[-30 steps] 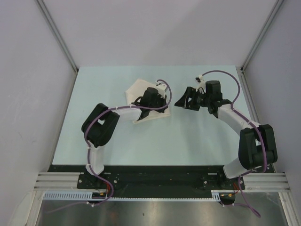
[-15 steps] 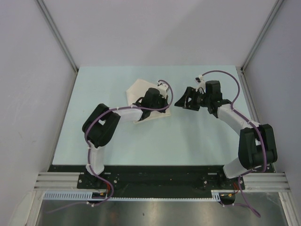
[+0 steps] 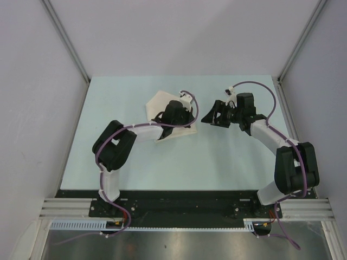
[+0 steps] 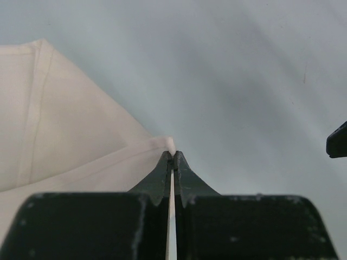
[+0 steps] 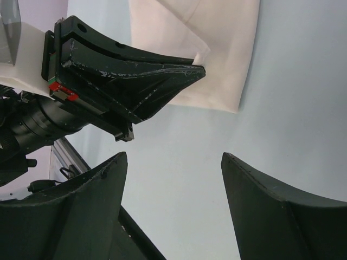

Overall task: Fold the napkin, place the utensils inside, and roll it up
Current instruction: Fold the napkin

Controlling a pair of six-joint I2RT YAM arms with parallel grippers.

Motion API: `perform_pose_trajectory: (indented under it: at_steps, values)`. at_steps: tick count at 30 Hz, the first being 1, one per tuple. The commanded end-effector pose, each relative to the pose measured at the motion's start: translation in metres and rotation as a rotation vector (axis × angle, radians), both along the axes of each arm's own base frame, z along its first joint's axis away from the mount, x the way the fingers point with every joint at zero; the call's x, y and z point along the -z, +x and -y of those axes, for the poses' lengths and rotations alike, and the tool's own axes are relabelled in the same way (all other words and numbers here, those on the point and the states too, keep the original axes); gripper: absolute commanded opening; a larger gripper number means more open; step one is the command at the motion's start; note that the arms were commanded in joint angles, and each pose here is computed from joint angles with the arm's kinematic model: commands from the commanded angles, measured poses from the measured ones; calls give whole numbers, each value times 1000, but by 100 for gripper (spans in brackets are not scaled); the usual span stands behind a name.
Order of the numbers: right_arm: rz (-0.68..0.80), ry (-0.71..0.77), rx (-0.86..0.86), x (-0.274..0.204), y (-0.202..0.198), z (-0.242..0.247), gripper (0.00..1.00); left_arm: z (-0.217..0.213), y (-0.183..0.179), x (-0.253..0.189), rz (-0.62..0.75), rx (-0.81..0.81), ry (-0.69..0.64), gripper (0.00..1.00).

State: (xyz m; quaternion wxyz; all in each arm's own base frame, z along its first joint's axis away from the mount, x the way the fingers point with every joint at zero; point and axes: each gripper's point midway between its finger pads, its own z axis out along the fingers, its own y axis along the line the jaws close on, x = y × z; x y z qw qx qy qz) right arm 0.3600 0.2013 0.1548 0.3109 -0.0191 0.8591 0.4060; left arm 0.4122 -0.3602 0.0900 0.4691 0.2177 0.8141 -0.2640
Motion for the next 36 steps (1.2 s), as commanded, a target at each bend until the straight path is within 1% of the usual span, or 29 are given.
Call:
perform_pose_trajectory:
  at_steps: [1, 3, 7, 13, 14, 18, 19, 20, 21, 22, 23, 24, 25, 27, 28, 30, 31, 32, 34, 36]
  values:
    - [21, 4, -3, -4, 1, 1, 75, 18, 3, -39, 66, 42, -78, 0]
    - [21, 3, -2, -4, 1, 1, 76, 19, 4, -34, 51, 45, -68, 0]
    - [8, -2, -2, 1, 1, 1, 75, 21, 1, -10, -18, 67, -16, 0]
    - [-6, -6, 9, 7, 2, 2, 75, 21, -2, 5, -64, 84, 25, 0]
    - [-6, -8, 10, 9, 3, 2, 75, 20, -4, 15, -90, 84, 50, 0]
    - [-8, -20, 22, 12, 3, 4, 76, 21, -3, 15, -112, 93, 67, 0]
    - [-9, -25, 23, 13, 4, 4, 75, 22, -4, 16, -119, 99, 71, 4]
    - [-10, -31, 28, 14, 4, 6, 75, 21, -6, 17, -128, 102, 75, 12]
    - [-14, -33, 29, 16, 5, 6, 75, 20, -8, 15, -132, 104, 72, 39]
    - [-16, -33, 30, 17, 6, 7, 76, 20, -10, 13, -133, 110, 66, 50]
    - [-19, -36, 30, 19, 7, 8, 76, 18, -13, 12, -136, 111, 66, 59]
    - [-25, -37, 31, 22, 9, 8, 76, 18, -14, 0, -123, 108, 45, 73]
    - [-29, -37, 32, 24, 10, 10, 76, 17, -15, -6, -116, 108, 35, 76]
    - [-43, -40, 26, 32, 14, 10, 76, 12, -18, -14, -107, 96, 23, 86]
    - [-40, -34, 24, 31, 18, 10, 76, 9, -18, -30, -88, 85, 5, 91]
    - [-50, -24, 3, 35, 21, 6, 76, -2, -24, -33, -106, 65, -5, 93]
    - [-65, -18, -6, 40, 26, 3, 76, -8, -26, -49, -87, 54, -28, 93]
    - [-74, -5, -22, 42, 27, 0, 76, -19, -32, -44, -103, 35, -33, 94]
    - [-92, 18, -36, 49, 35, -6, 76, -33, -37, -50, -101, 4, -51, 94]
    - [-107, 50, -64, 51, 36, -13, 76, -58, -43, -57, -105, -51, -83, 96]
